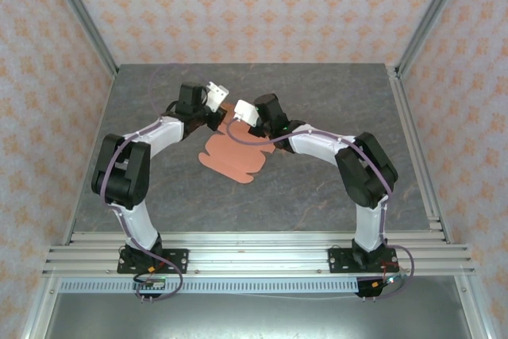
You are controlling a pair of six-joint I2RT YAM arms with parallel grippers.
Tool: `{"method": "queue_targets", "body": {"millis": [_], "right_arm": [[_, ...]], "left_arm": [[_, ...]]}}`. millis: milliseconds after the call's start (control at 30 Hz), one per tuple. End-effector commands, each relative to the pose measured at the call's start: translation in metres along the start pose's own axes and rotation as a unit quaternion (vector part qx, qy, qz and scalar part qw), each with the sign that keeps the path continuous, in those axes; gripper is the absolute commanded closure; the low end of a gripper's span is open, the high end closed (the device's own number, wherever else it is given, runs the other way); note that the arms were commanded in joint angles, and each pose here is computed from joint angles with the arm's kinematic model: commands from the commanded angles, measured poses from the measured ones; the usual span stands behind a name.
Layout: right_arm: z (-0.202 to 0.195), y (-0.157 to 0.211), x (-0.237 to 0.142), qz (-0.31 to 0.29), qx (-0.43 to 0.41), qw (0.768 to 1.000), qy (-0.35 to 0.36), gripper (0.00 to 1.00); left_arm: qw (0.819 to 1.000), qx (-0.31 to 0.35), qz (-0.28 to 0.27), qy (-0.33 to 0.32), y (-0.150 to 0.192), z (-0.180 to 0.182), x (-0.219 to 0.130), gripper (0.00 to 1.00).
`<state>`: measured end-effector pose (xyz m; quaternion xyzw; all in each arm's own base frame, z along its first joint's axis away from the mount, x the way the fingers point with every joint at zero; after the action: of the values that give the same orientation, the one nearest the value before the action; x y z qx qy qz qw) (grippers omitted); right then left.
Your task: Fold the paper box
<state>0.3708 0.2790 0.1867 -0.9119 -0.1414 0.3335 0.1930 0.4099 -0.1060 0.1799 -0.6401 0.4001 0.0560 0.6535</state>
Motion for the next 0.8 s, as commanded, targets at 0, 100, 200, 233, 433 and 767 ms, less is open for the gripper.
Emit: {"method": "queue_targets", "body": {"millis": [0,100,200,233,433,767], "right_arm": [[-0.013,-0.008,-0.007,-0.003,0.024,0.999,0.028,0.72],[-0.018,-0.01,-0.012,-0.001,0.042,0.998,0.036,0.55],[-0.029,-0.017,-0.024,-0.008,0.082,0.996,0.035,0.41],[-0.034,-0.021,-0.03,-0.01,0.101,0.994,0.035,0.38],[-0.071,-0.037,-0.067,-0.006,0.278,0.96,0.039,0.3],[-0.094,-0.01,-0.094,0.068,0.51,0.856,0.05,0.18]], "left_arm": [[0.996,-0.018,-0.082,-0.038,-0.018,-0.004,-0.019,1.0],[0.992,-0.022,-0.105,-0.063,-0.011,-0.01,-0.024,1.0],[0.988,-0.016,-0.122,-0.09,-0.005,-0.016,-0.026,1.0],[0.987,-0.015,-0.126,-0.094,-0.003,-0.018,-0.027,1.0],[0.981,-0.029,-0.153,-0.113,0.004,-0.029,-0.031,1.0],[0.976,-0.041,-0.157,-0.142,0.019,-0.05,-0.031,1.0]]}}
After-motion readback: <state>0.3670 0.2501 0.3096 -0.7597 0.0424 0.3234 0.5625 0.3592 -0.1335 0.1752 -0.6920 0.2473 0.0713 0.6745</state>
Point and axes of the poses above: each hand's point on the last joint's axis, 136 mm out from that joint toward the fingers, its own x axis out along the fingers, its own z axis along the line the jaws close on, y = z × x, the point moved 10 cm from there along -x, back along the fingers, and after that the axes turned 13 degrees about -x, right-handed, at the moved point
